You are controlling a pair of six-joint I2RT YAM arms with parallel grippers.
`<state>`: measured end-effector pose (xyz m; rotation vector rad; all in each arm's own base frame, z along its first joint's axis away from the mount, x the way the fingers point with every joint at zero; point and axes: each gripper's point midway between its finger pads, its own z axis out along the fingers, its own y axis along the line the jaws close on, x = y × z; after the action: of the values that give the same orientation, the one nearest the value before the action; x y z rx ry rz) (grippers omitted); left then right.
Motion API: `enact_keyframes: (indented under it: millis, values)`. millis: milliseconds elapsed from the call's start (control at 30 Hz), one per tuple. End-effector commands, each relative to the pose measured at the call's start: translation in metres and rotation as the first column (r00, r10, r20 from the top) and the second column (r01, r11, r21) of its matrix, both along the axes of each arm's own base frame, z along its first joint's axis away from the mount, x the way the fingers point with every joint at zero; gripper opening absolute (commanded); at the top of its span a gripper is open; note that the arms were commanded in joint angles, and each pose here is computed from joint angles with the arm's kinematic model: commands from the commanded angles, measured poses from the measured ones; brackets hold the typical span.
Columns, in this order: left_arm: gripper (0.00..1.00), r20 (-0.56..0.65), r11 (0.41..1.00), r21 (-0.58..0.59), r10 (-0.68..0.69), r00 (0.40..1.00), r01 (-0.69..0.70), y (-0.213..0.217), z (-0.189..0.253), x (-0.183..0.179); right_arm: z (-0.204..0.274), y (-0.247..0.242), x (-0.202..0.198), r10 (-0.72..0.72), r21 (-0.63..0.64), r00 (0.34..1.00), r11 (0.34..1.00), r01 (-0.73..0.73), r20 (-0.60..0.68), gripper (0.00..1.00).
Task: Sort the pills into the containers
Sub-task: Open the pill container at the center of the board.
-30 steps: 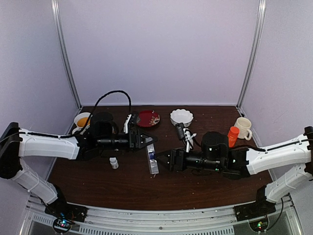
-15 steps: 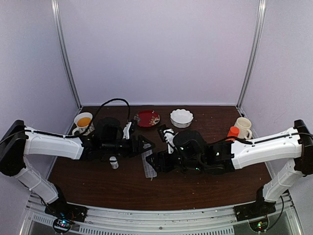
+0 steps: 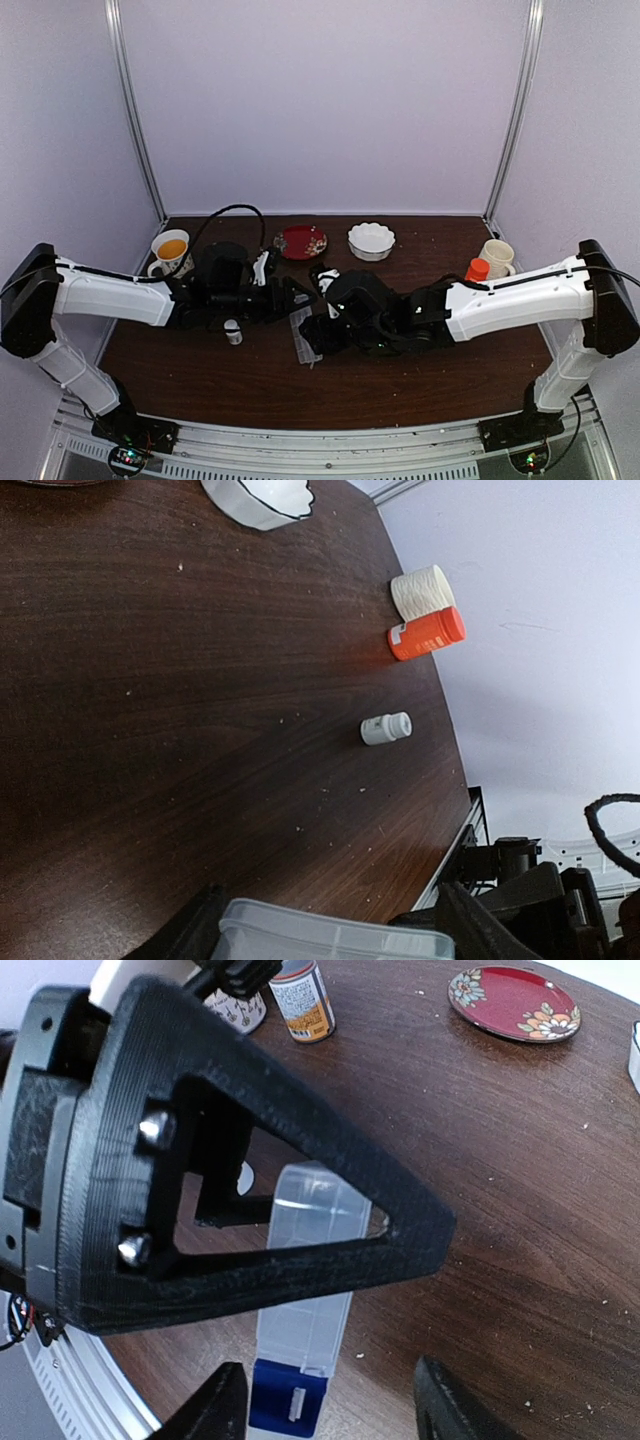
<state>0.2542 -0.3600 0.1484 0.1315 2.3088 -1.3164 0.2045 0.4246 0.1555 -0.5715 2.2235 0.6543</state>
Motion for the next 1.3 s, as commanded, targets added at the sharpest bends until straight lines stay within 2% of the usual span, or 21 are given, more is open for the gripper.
enact_keyframes:
  millis: [0,67,333,433,700,867,1067,1100,1167,1267]
  values:
    - [0.56,0.003,0.999,0.005,0.036,0.999,-0.036,0.000,-0.005,0.007,-0.010,-0.006,0.004,-0.045,-0.065,0.999,0.997,0.046,0.006,0.55]
    - [0.56,0.001,0.999,0.009,0.032,0.999,-0.032,-0.001,-0.007,0.007,-0.009,-0.008,0.005,-0.058,-0.059,0.998,0.997,0.058,0.007,0.52]
    - [0.56,-0.004,1.000,0.011,0.017,1.000,-0.017,-0.002,-0.013,0.005,-0.003,-0.011,0.003,-0.065,-0.004,0.998,0.998,0.065,0.007,0.30]
    - [0.56,-0.004,1.000,0.000,0.011,1.000,-0.011,-0.003,-0.012,0.004,-0.002,-0.011,0.001,-0.061,0.021,0.998,0.998,0.061,0.001,0.25]
    - [0.56,-0.002,1.000,-0.008,0.003,1.000,-0.003,-0.003,-0.012,0.003,0.004,-0.017,0.001,-0.080,0.081,0.997,0.993,0.081,-0.013,0.21]
    - [0.55,0.001,0.999,-0.031,-0.010,1.000,0.010,-0.006,-0.009,0.000,0.009,-0.017,0.000,-0.050,0.228,0.996,0.971,0.067,-0.077,0.21]
    - [0.55,0.005,0.999,-0.042,-0.016,1.000,0.016,-0.006,-0.007,0.000,0.011,-0.023,0.002,-0.014,0.355,0.992,0.933,0.058,-0.127,0.25]
    - [0.55,0.005,0.999,-0.043,-0.016,1.000,0.016,-0.006,-0.007,0.000,0.011,-0.024,0.002,-0.012,0.354,0.992,0.933,0.057,-0.128,0.30]
    - [0.55,0.006,0.999,-0.046,-0.017,1.000,0.018,-0.006,-0.006,-0.001,0.010,-0.026,0.002,-0.013,0.343,0.992,0.938,0.056,-0.128,0.45]
    - [0.55,0.009,0.999,-0.051,-0.020,1.000,0.020,-0.007,-0.005,-0.001,0.007,-0.030,0.002,-0.023,0.321,0.993,0.945,0.061,-0.120,0.55]
